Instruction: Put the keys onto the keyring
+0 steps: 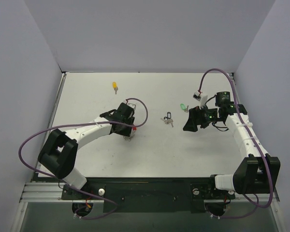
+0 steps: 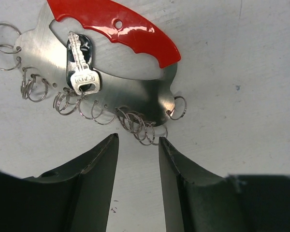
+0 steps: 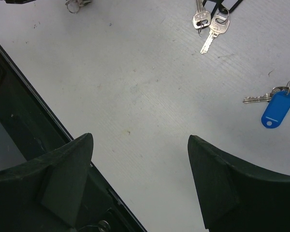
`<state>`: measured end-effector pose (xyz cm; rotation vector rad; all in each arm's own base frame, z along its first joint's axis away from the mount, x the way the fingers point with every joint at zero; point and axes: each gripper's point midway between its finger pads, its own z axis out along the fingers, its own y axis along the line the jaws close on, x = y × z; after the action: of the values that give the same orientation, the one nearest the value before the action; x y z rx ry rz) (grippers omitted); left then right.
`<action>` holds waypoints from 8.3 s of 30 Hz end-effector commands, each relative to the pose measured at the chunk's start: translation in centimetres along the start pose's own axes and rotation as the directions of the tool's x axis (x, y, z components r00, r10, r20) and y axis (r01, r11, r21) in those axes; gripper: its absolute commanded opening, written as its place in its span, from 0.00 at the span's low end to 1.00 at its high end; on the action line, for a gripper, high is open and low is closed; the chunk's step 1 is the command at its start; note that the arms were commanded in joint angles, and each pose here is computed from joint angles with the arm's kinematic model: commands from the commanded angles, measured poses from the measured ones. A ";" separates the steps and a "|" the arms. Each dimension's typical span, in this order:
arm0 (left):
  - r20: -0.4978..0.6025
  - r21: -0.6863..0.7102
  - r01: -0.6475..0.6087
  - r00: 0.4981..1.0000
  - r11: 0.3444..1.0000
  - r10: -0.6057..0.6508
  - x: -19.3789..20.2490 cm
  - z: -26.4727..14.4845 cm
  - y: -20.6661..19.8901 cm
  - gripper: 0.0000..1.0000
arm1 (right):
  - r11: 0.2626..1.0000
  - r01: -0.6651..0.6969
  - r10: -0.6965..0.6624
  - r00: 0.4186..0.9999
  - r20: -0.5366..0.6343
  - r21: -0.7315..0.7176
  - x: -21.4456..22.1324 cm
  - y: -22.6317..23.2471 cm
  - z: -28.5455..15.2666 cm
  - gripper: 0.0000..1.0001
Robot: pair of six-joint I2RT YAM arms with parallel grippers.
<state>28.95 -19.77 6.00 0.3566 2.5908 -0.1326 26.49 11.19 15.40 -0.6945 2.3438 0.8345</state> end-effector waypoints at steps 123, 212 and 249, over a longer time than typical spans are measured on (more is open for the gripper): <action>0.809 0.541 -0.699 0.585 0.468 -0.061 -3.8 -21.1 -15.6 0.00 | 0.539 0.626 -0.718 0.691 0.081 -0.564 -1.1 17.9 -0.1 0.53; 0.722 0.655 -0.591 0.672 0.471 -0.162 -0.6 -19.4 -15.0 0.37 | 0.429 0.559 -0.766 0.642 0.043 -0.710 2.0 19.3 1.6 0.00; 0.776 0.617 -0.721 0.623 0.315 -0.095 1.6 -19.9 -20.0 0.36 | 0.197 0.584 -0.803 0.557 0.212 -0.788 4.6 19.6 0.3 0.00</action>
<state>11.70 -34.85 20.40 1.0548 1.3794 -1.3715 13.29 24.01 19.55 -2.2247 1.2245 1.1899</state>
